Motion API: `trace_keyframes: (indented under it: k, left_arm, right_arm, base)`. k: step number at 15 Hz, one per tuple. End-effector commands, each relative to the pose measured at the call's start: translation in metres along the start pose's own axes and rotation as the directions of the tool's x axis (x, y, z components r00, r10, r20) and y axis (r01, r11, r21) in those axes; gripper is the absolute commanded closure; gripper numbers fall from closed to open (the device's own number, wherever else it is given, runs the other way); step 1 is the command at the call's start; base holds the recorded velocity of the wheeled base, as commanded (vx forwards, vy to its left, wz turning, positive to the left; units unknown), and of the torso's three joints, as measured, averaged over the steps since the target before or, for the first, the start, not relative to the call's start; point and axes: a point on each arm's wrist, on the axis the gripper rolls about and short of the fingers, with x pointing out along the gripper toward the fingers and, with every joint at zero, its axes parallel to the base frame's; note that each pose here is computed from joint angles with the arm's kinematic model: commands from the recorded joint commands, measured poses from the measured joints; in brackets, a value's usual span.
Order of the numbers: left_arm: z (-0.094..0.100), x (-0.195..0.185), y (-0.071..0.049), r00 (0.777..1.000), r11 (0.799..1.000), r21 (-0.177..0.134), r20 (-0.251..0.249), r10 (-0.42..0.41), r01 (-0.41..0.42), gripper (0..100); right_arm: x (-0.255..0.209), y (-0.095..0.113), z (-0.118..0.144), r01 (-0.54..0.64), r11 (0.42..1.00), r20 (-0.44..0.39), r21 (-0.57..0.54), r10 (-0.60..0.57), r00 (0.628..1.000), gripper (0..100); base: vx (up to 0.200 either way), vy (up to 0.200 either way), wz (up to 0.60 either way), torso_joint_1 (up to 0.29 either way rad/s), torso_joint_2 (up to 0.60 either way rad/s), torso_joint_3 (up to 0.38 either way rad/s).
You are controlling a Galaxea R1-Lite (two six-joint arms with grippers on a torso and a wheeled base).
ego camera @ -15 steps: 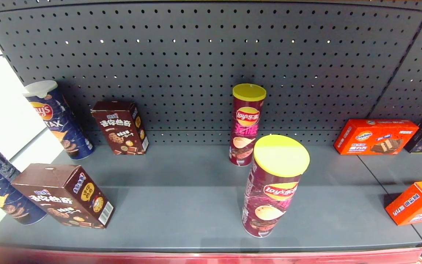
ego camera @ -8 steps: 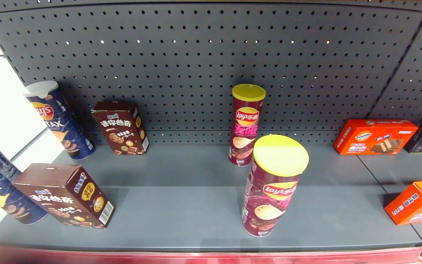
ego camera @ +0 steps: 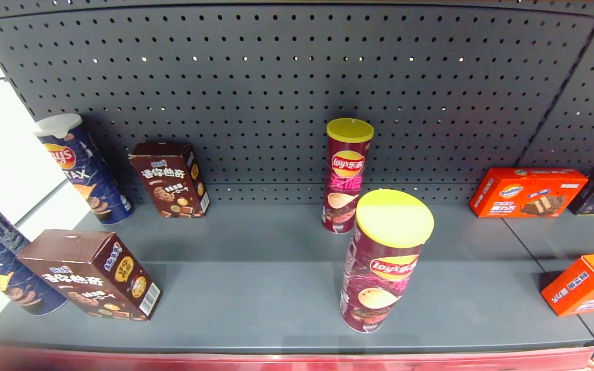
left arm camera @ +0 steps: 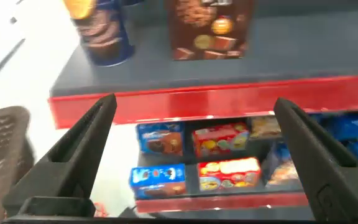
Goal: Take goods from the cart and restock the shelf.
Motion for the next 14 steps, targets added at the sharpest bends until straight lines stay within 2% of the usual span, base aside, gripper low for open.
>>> trace_keyframes:
  k: [1, 4, 5, 7, 10, 11, 12, 13, 14]
  left_arm:
    - [0.000, 0.000, 0.001, 0.998, 0.998, -0.026, 0.001, 0.064, -0.064, 0]
    - [0.001, 0.002, 0.001, 0.999, 0.999, -0.021, -0.022, 0.043, -0.044, 0]
    - [0.001, 0.002, 0.000, 1.000, 1.000, -0.025, -0.022, 0.004, -0.004, 0]
    - [0.001, 0.001, 0.000, 1.000, 0.999, -0.027, -0.016, -0.022, 0.022, 0]
    - [0.001, 0.001, 0.000, 1.000, 0.999, -0.042, -0.010, -0.020, 0.020, 0]
    - [0.001, 0.001, 0.000, 1.000, 0.999, -0.039, -0.010, -0.022, 0.022, 0]
    - [0.001, 0.001, 0.000, 1.000, 0.999, -0.039, -0.010, -0.024, 0.023, 0]
    - [0.000, 0.001, -0.001, 0.999, 0.999, -0.038, -0.011, -0.030, 0.029, 0]
    - [0.000, 0.001, -0.001, 0.999, 0.999, -0.038, -0.011, -0.030, 0.029, 0]
  right_arm:
    - [0.000, 0.000, 0.000, 0.000, 1.000, 0.000, 0.000, 0.000, 1.000, 0]
    - [0.000, 0.000, 0.000, 0.000, 1.000, -0.002, 0.000, 0.000, 1.000, 0]
    - [0.000, 0.000, 0.000, 0.000, 1.000, 0.000, 0.000, 0.000, 1.000, 0]
    - [0.000, 0.000, 0.000, 0.001, 1.000, -0.003, -0.001, -0.001, 1.000, 0]
    - [0.000, 0.000, 0.000, 0.006, 1.000, 0.000, -0.014, -0.006, 1.000, 0]
    - [-0.004, 0.000, 0.041, 0.011, 0.999, 0.064, -0.039, -0.009, 0.998, 0]
    - [-0.004, 0.000, 0.046, 0.011, 0.999, 0.061, -0.039, -0.009, 0.998, 0]
    - [0.019, 0.001, 0.096, -0.063, 0.996, -0.057, -0.056, 0.060, 0.997, 0]
    - [0.022, 0.003, 0.115, -0.150, 0.984, -0.034, -0.096, 0.147, 0.989, 0]
  base:
    - [0.000, 0.000, 0.00, 0.000, 0.00, 0.000]
    - [0.000, 0.000, 0.00, 0.000, 0.00, 0.000]
    - [0.000, 0.000, 0.00, 0.000, 0.00, 0.000]
    - [0.000, 0.000, 0.00, 0.000, 0.00, 0.000]
    - [0.000, 0.000, 0.00, 0.000, 0.00, 0.000]
    - [0.000, 0.000, 0.00, 0.000, 0.00, 0.000]
    - [0.000, 0.000, 0.00, 0.000, 0.00, 0.000]
    - [0.000, 0.000, 0.00, 0.000, 0.00, 0.000]
    - [0.000, 0.000, 0.00, 0.000, 0.00, 0.000]
